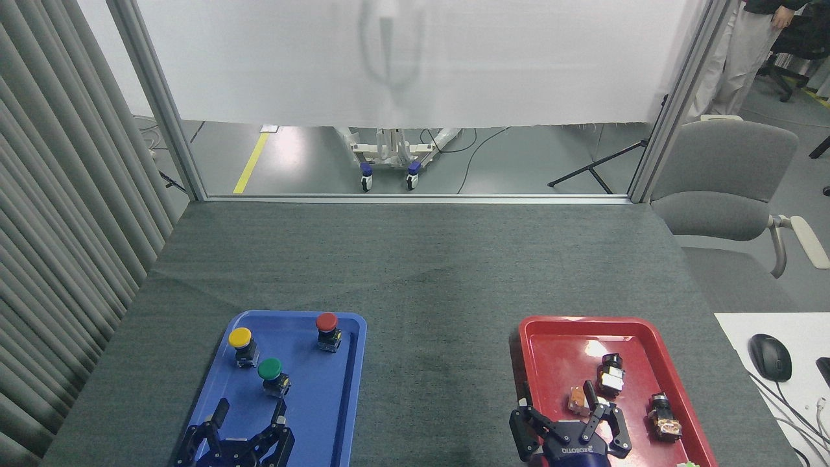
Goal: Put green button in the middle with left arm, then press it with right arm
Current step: 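Move the left gripper toward the green button on the blue tray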
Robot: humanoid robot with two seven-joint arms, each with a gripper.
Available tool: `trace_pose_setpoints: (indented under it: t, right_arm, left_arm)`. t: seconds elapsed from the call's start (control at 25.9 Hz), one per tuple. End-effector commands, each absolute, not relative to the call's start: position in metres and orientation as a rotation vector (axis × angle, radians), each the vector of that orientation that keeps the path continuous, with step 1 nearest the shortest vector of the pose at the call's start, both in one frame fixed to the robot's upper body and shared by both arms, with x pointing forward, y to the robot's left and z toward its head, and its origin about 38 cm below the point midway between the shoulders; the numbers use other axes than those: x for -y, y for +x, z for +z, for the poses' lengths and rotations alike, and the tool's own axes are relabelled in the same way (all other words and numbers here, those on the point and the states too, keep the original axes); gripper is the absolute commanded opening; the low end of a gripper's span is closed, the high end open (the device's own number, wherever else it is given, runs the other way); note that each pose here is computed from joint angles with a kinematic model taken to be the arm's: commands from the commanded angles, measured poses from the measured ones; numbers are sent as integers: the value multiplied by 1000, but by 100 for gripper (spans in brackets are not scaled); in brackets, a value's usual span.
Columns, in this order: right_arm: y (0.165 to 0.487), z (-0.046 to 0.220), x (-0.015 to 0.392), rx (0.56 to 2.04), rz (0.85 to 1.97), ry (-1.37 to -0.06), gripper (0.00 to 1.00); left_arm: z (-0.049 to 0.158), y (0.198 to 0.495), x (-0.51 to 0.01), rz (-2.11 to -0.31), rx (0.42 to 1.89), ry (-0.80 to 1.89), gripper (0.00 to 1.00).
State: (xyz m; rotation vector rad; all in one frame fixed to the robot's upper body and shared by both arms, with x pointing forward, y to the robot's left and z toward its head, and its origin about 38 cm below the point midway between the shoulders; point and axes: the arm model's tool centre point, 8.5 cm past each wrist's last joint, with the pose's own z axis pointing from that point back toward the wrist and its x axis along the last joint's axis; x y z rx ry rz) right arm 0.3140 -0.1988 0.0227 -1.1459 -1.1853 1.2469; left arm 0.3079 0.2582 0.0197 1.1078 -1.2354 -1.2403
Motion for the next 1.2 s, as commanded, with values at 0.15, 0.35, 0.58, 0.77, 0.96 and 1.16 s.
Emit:
trace_pose_setpoints:
  t: [0.15, 0.35, 0.58, 0.77, 0.96, 1.16]
  right_arm:
    - [312, 21, 199, 1189, 1250, -1146, 100]
    - [313, 19, 199, 1184, 1259, -1141, 100]
    - [317, 21, 199, 1184, 1255, -1144, 100]
    - [313, 18, 199, 1178, 1261, -1135, 100]
    - [314, 18, 200, 1177, 1259, -1138, 100]
    - [312, 17, 201, 1169, 1256, -1138, 100]
  left_arm:
    - [19, 309, -257, -1238, 1237, 1101, 91]
    - [19, 314, -257, -1251, 1248, 1099, 96]
    - [4, 329, -252, -1314, 1253, 1061, 99]
    - [-21, 350, -260, -1346, 1180, 1026, 99]
    - [-23, 369, -270, -1367, 1161, 1031, 98]
    - [-31, 377, -275, -1386, 1135, 1004, 96]
